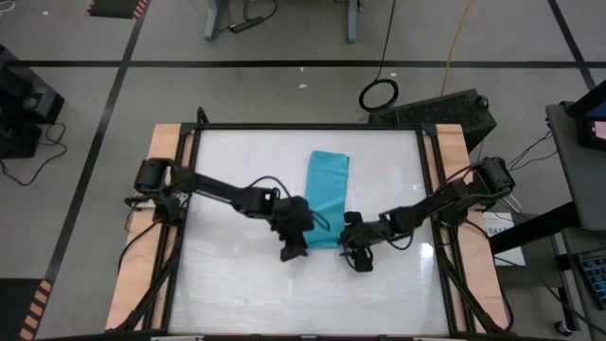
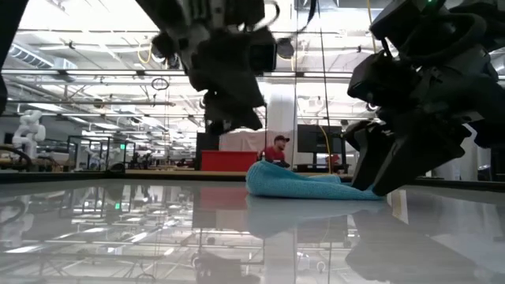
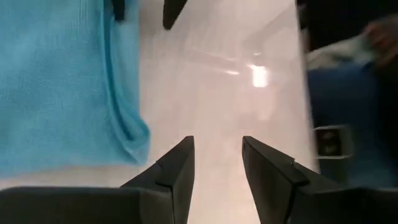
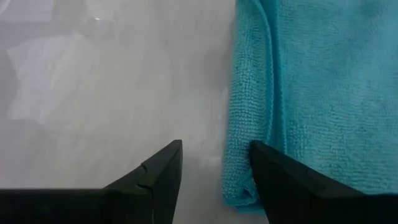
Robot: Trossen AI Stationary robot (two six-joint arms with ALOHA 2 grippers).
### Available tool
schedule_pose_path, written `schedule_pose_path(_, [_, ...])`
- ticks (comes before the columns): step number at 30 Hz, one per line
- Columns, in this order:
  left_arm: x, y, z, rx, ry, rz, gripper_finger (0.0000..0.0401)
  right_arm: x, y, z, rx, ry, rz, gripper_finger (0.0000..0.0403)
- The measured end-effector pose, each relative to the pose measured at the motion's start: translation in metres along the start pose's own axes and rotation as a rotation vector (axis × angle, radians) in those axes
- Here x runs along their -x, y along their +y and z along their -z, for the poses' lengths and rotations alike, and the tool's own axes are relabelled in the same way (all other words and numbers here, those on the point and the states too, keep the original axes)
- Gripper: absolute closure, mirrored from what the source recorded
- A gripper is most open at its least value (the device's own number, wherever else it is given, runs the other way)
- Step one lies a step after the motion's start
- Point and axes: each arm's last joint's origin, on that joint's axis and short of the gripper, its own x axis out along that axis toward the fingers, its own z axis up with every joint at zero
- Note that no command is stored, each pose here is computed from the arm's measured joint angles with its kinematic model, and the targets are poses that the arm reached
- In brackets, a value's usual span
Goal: Roll towel
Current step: Roll the blue towel
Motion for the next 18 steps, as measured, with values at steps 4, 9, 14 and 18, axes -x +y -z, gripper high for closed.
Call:
schedule_pose_path(4, [-0.008,-0.021,0.010,-0.226,0.005,-0.095,0.0261,0.000,-0.004,0.000,-0.034,0.009,-0.021,0.0220])
schedule_pose_path(9, [-0.022,-0.044,0.021,-0.484,0.008,-0.097,0.0262,0.000,-0.009,-0.001,-0.067,0.014,-0.038,0.0220])
schedule_pose_path(14, [-0.038,-0.039,0.023,-0.547,-0.002,-0.106,0.0268,0.000,-0.013,-0.002,-0.091,0.015,-0.048,0.0220])
schedule_pose_path(18, [-0.045,-0.022,0.021,-0.529,-0.010,-0.212,0.0269,0.000,-0.013,-0.002,-0.105,0.015,-0.047,0.0220])
